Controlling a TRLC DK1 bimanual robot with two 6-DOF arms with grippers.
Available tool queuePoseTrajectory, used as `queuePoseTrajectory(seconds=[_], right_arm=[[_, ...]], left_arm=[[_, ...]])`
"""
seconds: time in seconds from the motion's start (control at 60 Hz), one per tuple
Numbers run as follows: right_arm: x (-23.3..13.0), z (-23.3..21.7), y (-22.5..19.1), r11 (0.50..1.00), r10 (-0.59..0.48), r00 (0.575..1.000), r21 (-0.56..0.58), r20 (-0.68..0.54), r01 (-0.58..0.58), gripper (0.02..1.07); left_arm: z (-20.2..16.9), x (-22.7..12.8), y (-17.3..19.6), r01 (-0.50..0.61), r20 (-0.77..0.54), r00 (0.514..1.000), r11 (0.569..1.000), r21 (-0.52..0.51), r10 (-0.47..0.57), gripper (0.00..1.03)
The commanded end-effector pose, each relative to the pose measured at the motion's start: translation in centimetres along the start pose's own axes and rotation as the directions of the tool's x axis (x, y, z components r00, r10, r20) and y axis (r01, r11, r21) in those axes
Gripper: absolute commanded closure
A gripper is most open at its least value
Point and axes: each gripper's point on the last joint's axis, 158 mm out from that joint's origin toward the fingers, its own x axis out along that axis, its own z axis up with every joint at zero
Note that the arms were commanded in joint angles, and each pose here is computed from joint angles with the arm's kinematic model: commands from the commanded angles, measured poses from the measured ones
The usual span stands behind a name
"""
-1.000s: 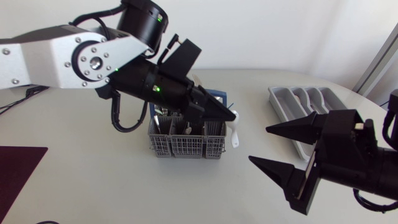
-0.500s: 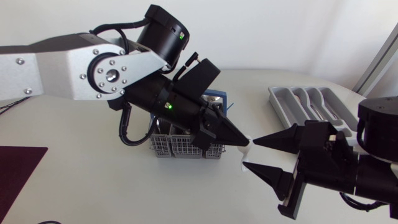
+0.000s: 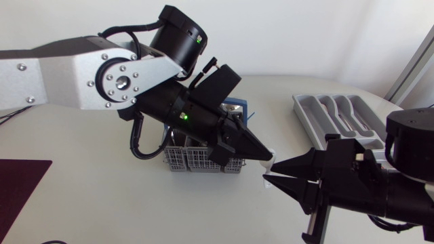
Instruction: Sort the cutlery from the basket into the organizer compartments.
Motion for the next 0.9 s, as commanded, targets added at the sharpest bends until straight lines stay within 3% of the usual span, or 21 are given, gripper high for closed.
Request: queuePoseTrajectory(seconds=[0.0,0.25,0.367,0.467,0.517,0.733,0.883], right_arm=[[0.4,-1.0,0.8,1.0,0.03,0.999,-0.002,-0.028,-0.03,0.92],[0.7,-1.3,0.6,0.999,0.031,0.999,0.024,-0.044,-0.029,1.01],[0.6,-1.3,0.8,0.999,0.038,0.998,0.026,-0.048,-0.037,1.01],[0.4,-1.7,1.0,0.999,0.044,0.997,0.031,-0.061,-0.042,1.01],[0.3,-1.8,1.1,0.999,0.043,0.997,0.032,-0.064,-0.041,1.01],[-1.4,-3.1,-1.0,0.999,-0.048,0.995,0.02,-0.09,0.05,1.01],[-3.0,-5.1,-4.5,0.984,-0.179,0.975,-0.007,-0.132,0.18,1.01]], left_arm=[[-0.4,0.6,-0.4,0.03,-0.016,0.999,1.0,-0.005,-0.03,1.0],[-0.3,0.4,-0.2,0.027,-0.01,1.0,1.0,-0.008,-0.027,0.99],[0.2,-0.2,0.1,0.014,0.005,1.0,1.0,-0.01,-0.014,0.75],[1.7,-1.8,0.2,-0.015,0.046,0.999,1.0,0.016,0.014,0.43],[2.8,-2.9,0.2,-0.035,0.076,0.997,0.999,0.027,0.033,0.37],[7.7,-9.4,4.0,-0.234,0.217,0.95,0.972,0.024,0.224,0.28],[6.9,-11.0,6.9,-0.377,0.188,0.91,0.926,0.012,0.369,0.28]])
